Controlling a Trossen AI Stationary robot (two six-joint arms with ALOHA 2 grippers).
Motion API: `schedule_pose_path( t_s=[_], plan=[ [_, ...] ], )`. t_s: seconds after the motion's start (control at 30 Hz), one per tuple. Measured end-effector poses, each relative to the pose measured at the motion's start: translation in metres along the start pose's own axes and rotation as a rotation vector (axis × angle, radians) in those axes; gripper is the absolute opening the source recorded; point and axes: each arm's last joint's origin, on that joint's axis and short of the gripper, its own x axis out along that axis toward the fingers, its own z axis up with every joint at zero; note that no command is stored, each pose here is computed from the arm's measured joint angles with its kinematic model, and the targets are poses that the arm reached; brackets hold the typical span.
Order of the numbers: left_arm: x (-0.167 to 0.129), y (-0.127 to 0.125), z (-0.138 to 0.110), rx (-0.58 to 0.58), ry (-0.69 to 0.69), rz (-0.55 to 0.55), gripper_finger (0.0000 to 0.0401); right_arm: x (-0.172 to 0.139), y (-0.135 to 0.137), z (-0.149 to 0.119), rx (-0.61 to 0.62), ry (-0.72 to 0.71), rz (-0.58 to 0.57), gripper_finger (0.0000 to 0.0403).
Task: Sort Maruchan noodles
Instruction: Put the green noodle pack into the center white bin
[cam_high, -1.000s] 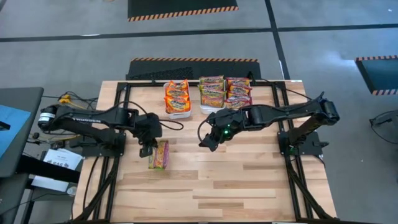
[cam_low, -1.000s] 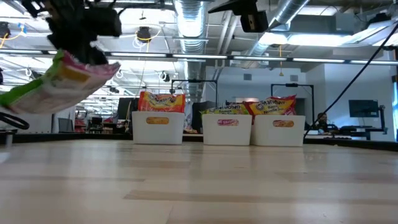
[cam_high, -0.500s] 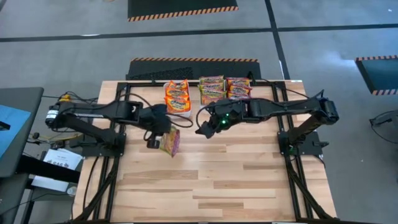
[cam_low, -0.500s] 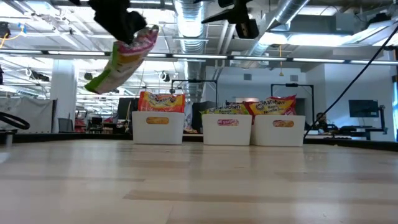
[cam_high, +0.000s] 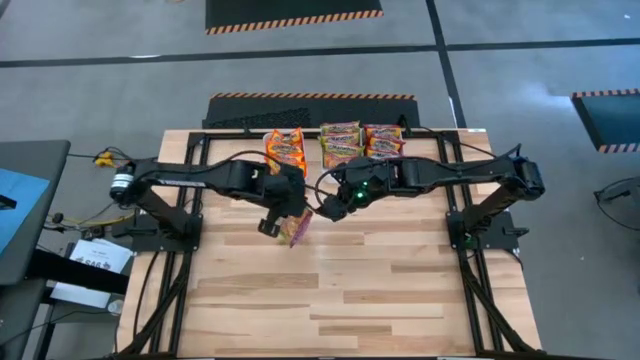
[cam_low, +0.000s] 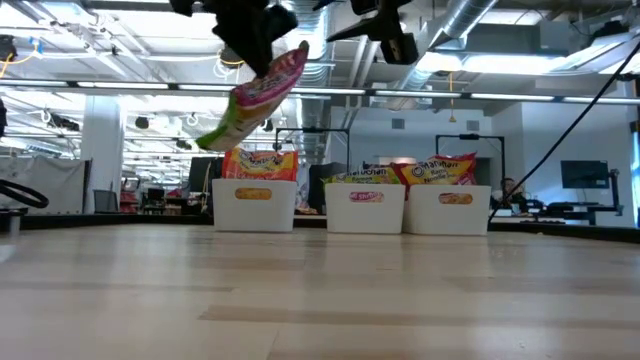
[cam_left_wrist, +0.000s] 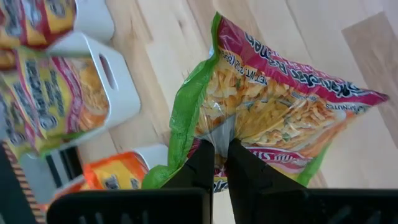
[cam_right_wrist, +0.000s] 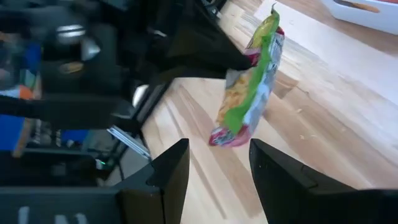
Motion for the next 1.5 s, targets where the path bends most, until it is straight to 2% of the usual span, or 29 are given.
schedule_pose_path(
  t_s=[0.2,0.4,0.6,1.17,1.37,1.5],
  plan=[
    [-0.004,-0.001,0.013,0.064,-0.037,0.026,0.0006,0.000,-0.002,-0.003,-0.051,0.023,-0.024,0.0193],
    [-0.004,0.001,0.016,0.079,-0.061,0.055,0.0006,0.001,0.002,-0.009,-0.122,0.042,-0.015,0.0193],
    [-0.005,0.004,0.023,0.079,-0.125,0.093,0.0006,0.001,0.003,-0.011,-0.132,0.030,-0.029,0.0193],
    [-0.008,0.000,0.028,0.077,-0.148,0.132,0.0006,0.004,-0.011,-0.004,-0.058,0.009,-0.126,0.0193],
    [-0.008,0.000,0.027,0.088,-0.148,0.126,0.0006,0.018,-0.013,0.000,-0.046,0.027,-0.072,0.0193],
    [-0.007,-0.001,0.027,0.100,-0.142,0.111,0.0009,0.025,-0.016,-0.002,-0.042,0.052,-0.078,0.0186]
  ],
)
